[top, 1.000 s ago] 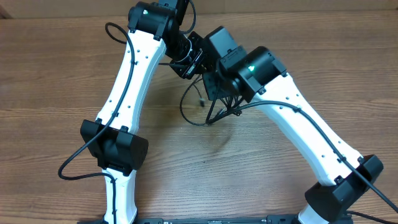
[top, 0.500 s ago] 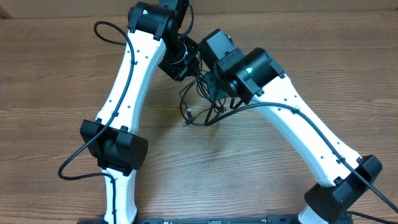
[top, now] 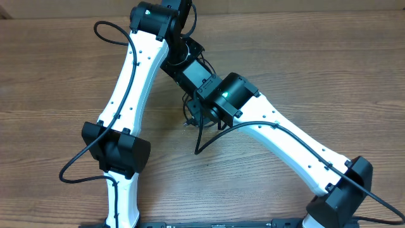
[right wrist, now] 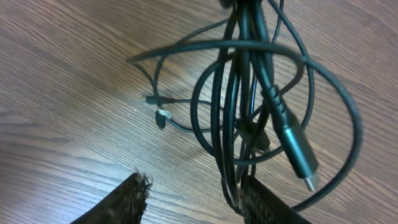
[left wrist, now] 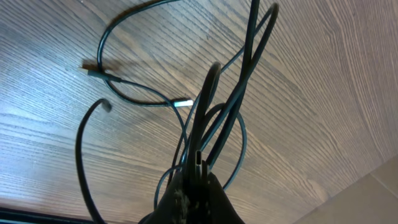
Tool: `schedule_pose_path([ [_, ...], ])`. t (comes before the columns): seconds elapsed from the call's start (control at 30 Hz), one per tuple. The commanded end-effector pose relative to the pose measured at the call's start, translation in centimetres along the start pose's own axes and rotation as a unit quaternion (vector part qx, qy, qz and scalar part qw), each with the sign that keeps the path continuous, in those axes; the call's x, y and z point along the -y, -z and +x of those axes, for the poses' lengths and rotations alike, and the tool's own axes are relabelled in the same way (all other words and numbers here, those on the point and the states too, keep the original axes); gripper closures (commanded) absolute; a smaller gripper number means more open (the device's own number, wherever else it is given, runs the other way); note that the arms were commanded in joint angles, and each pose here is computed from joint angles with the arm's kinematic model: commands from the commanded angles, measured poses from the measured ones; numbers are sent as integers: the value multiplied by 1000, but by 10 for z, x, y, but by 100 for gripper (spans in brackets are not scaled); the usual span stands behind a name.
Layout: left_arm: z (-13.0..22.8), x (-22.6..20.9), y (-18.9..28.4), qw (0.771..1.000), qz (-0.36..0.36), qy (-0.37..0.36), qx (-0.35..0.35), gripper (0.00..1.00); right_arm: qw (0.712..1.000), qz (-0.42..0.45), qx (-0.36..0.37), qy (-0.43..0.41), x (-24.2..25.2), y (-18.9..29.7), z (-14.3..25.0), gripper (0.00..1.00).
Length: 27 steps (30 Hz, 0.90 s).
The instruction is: Untangle cables
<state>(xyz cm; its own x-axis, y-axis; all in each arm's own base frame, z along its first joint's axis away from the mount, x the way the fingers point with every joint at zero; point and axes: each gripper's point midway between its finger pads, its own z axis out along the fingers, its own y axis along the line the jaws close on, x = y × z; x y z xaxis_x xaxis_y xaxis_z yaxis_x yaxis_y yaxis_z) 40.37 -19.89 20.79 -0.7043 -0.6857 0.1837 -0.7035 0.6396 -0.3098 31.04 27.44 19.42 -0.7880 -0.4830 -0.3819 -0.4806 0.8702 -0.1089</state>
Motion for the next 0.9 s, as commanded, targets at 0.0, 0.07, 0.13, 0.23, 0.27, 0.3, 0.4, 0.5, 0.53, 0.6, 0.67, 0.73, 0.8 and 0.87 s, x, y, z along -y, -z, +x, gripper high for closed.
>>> schedule_pose_path([
  [0.0,6,3,1,1000,8,-2,-16,96,1000,19,9,7,6,-6,-5,52],
  [0.07,6,3,1,1000,8,-4,-16,96,999,30,16,8,9,-5,-8,48],
  [0.13,7,2,1,1000,6,-7,-17,96,999,31,21,7,9,-6,-11,47],
  [0.23,11,3,2,999,10,-9,-29,96,999,30,22,7,8,-8,-12,48],
  [0.27,13,4,2,999,13,-12,-36,96,999,31,20,7,8,-9,-11,51],
  [0.3,16,6,2,999,17,-15,-45,96,999,32,17,8,8,-12,-11,55],
  [0.4,23,8,3,997,27,-29,-65,96,999,34,9,10,7,-17,-9,61],
  [0.5,20,7,4,997,28,-25,-65,96,999,34,9,10,7,-18,-9,66],
  [0.53,18,7,5,997,29,-23,-64,96,999,34,10,9,7,-17,-9,67],
  [0.6,16,7,6,997,30,-19,-65,96,999,33,12,8,8,-16,-10,68],
  [0.67,13,6,7,997,32,-15,-66,96,999,33,15,6,9,-16,-12,67],
  [0.73,13,6,8,997,36,-14,-71,96,999,33,21,0,11,-12,-15,67],
  [0.8,13,7,8,996,38,-14,-74,96,999,31,31,-19,14,-7,-21,66],
  [0.87,14,7,9,996,40,-13,-77,96,998,29,46,-41,19,2,-30,64],
])
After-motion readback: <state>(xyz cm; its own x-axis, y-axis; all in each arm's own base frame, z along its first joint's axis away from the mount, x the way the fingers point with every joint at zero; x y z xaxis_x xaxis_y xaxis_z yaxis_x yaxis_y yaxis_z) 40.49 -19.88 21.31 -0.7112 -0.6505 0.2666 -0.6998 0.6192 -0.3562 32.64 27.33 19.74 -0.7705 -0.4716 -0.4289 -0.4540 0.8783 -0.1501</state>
